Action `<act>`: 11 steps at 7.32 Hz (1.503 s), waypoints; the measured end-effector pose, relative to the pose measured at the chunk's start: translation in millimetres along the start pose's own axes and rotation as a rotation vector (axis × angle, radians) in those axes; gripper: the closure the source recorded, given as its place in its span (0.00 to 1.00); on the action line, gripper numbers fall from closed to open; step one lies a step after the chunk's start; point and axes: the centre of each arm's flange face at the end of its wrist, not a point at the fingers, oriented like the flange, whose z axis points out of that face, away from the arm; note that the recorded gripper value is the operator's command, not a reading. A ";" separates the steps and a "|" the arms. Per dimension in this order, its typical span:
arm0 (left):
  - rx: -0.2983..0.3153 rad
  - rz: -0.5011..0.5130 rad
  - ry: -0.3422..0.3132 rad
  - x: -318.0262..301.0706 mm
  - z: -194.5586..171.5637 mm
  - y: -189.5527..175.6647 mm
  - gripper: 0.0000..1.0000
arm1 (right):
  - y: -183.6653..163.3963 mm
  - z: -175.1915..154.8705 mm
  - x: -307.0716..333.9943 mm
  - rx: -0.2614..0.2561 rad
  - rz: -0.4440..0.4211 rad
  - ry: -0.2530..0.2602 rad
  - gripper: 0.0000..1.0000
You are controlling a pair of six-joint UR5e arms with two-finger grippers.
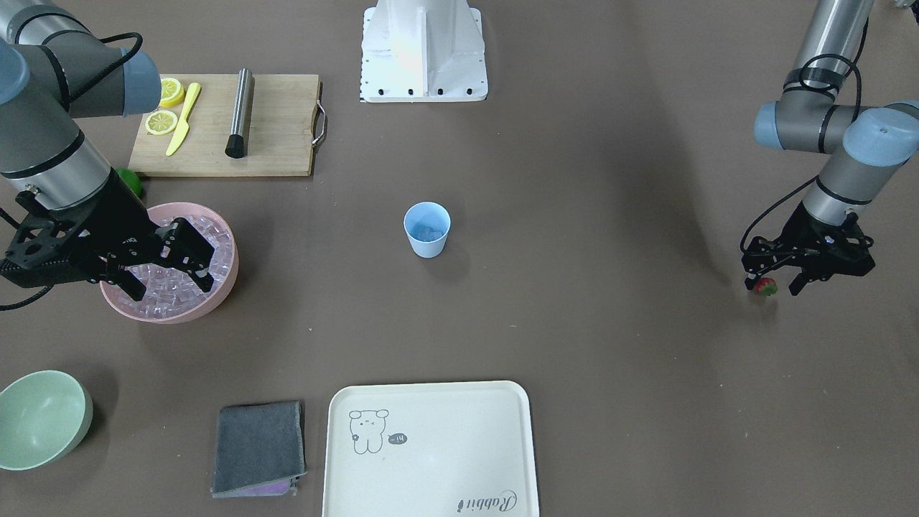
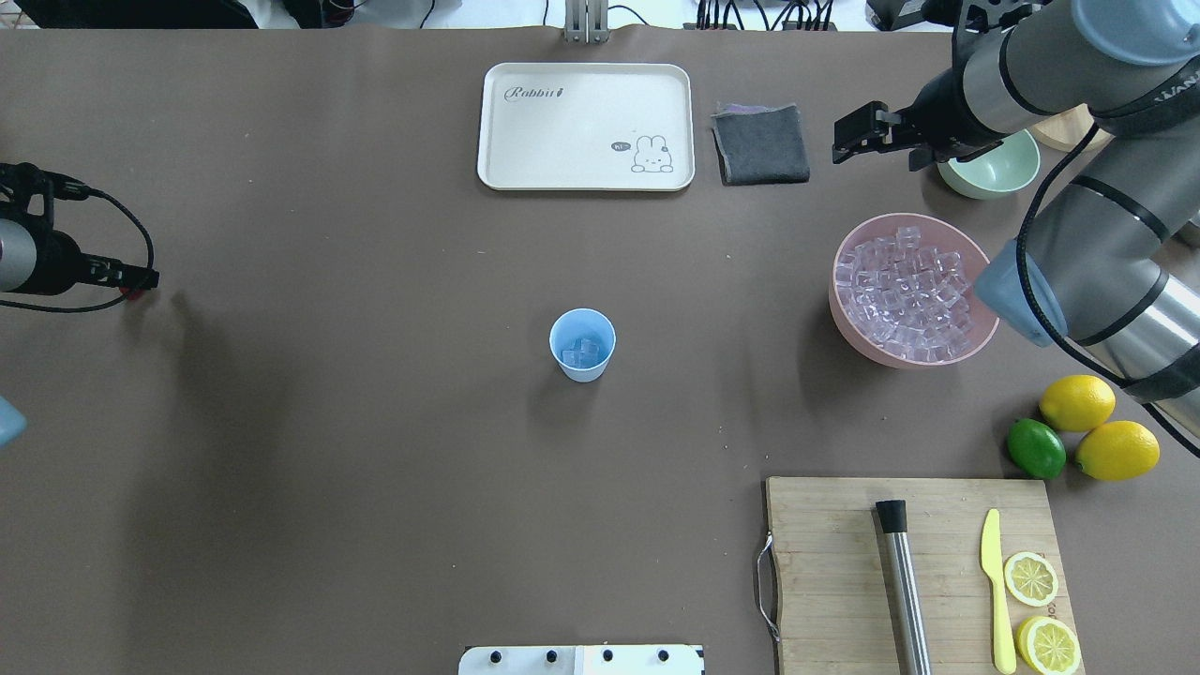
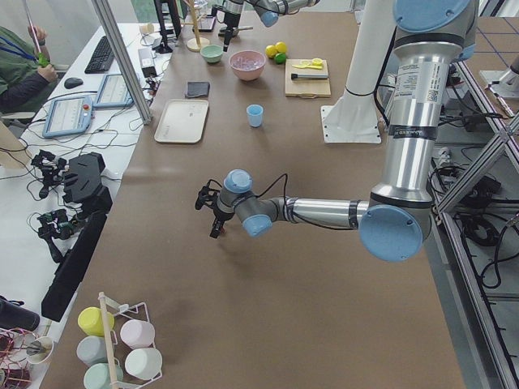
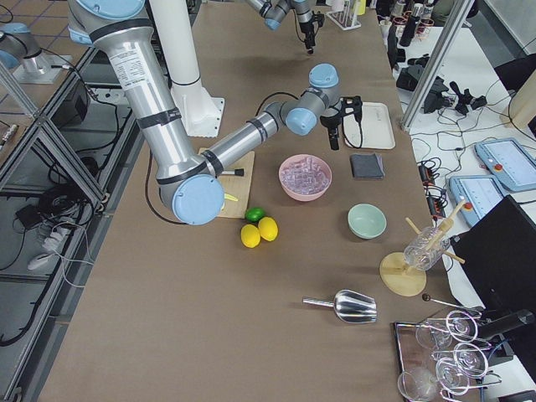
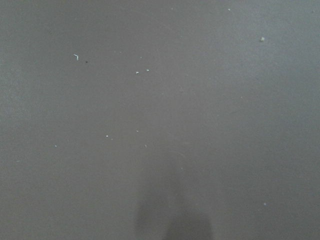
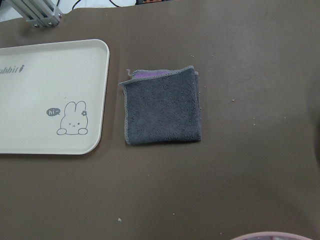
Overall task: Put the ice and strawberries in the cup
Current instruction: 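Lower the left gripper onto the red strawberry and grasp it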
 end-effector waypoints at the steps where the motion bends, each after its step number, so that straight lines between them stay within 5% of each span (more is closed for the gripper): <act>1: -0.001 -0.003 0.000 0.2 0.4 0.6 0.81 | 0.1 0.0 -0.1 0.000 0.001 0.000 0.01; 2: -0.002 -0.007 0.000 0.3 0.5 1.0 1.00 | 0.3 0.2 0.1 0.000 0.001 0.000 0.01; 7: 0.018 0.001 0.028 9.5 -16.0 -10.8 1.00 | 0.7 -1.2 -2.0 0.002 0.002 -0.004 0.01; 11: 0.038 -0.063 0.093 54.5 -95.5 -72.4 1.00 | -4.1 -5.7 3.0 0.009 -0.009 -0.002 0.01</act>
